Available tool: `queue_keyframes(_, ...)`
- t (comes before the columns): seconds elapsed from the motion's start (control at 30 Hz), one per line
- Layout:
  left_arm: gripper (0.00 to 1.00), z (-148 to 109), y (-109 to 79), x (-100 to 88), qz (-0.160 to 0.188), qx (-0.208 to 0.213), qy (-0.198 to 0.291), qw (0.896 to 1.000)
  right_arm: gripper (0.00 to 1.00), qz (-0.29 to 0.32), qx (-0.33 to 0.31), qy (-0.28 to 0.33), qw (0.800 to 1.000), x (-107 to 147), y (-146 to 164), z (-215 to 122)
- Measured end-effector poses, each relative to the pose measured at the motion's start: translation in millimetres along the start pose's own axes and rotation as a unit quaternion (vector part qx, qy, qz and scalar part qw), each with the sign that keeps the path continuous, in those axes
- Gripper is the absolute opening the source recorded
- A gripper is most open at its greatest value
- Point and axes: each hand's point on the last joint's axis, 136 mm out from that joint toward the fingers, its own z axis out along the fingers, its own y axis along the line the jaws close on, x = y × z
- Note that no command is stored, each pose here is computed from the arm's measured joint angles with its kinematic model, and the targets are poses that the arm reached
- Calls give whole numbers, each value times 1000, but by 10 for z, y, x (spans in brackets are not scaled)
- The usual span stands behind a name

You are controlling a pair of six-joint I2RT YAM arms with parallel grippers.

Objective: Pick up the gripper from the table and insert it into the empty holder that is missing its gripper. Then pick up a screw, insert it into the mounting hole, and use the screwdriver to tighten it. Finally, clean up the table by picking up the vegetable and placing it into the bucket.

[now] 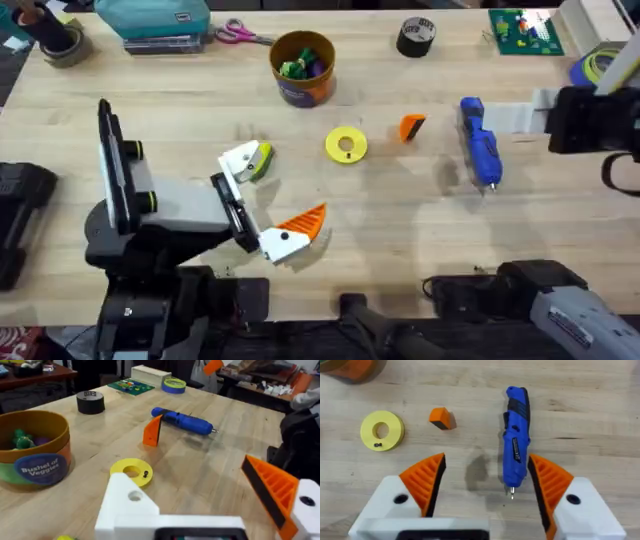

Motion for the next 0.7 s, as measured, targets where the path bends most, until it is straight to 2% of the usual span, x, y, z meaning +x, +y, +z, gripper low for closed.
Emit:
queue_keyframes(0.3,986,-2,-89,14,21,26,2,999,997,0,0,0,1000,-1,0,0)
queue_keyframes(0.7,985,-3,-100,17,24,29,2,999,998,0,0,0,1000,0,0,0)
